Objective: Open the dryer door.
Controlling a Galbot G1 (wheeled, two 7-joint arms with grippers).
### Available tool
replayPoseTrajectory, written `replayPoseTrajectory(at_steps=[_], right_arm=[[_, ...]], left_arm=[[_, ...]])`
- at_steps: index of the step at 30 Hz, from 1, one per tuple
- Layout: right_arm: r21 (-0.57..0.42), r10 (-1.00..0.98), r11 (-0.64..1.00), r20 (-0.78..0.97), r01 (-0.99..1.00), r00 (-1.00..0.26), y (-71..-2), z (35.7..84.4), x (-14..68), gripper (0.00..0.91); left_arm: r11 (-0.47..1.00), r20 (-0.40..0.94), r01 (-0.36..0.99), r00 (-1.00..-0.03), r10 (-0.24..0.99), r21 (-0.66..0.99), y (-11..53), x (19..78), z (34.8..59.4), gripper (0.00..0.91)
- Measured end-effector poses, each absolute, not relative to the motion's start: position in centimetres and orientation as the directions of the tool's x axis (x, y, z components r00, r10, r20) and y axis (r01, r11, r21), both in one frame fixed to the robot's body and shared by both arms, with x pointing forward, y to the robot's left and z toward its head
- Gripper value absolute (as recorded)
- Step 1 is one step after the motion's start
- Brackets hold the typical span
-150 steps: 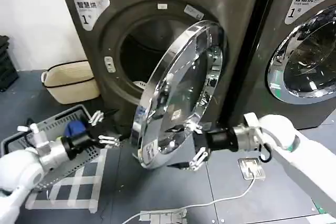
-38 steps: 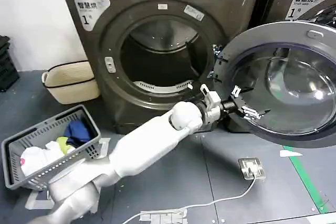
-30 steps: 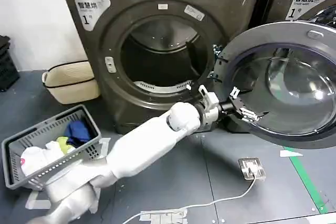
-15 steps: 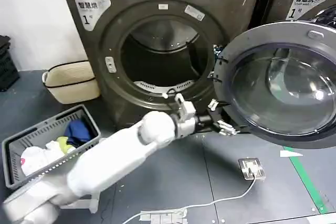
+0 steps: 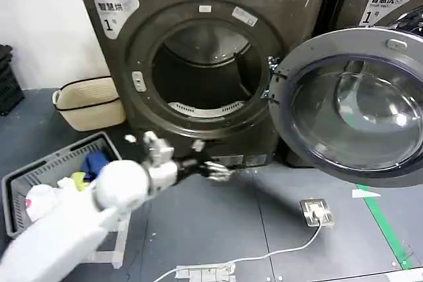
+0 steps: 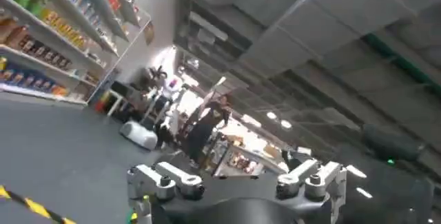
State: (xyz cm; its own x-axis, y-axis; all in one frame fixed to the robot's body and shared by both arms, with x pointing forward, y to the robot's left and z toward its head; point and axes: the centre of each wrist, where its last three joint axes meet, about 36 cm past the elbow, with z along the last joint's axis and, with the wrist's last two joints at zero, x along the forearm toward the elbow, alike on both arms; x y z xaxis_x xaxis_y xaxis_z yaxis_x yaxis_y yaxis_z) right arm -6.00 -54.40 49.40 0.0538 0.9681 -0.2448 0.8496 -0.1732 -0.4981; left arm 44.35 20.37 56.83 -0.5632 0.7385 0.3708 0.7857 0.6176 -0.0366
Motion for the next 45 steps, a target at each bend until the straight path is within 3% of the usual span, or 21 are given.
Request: replayPoseTrajectory(at_steps=[12,19,28,40,45], right_arm=[[-0.467,0.988,-0.069,-0.157,0.882,-0.006,-54.2,47.8,-3.9,0.907],[-0.447,0.994,-0.006,-0.101,0.894,-0.044,-54.1,46.5,-3.1,0.907],[-0.444,0.995,0.047,-0.062,0.895,-0.083,-53.8,45.4,-2.1,0.907],[-0.417,0.995,0.056,-0.053,0.907,-0.086,-54.0,45.4,-2.3,0.907],[-0.394,0.993,0.068,-0.062,0.917,-0.100,-54.3,45.5,-2.8,0.907]], left_arm=[[0.905,0.466,0.414,-0.784,0.411,-0.100,30.6,41.6,57.7,0.907],[0.982,0.499,0.099,-0.850,0.169,-0.163,34.8,41.7,59.5,0.907],[0.945,0.644,-0.201,-0.765,0.015,-0.260,39.3,42.9,59.8,0.907],[0.827,0.770,-0.454,-0.636,-0.039,-0.333,46.6,45.3,59.2,0.907],[0.797,0.790,-0.502,-0.611,-0.051,-0.336,48.1,45.7,58.9,0.907]])
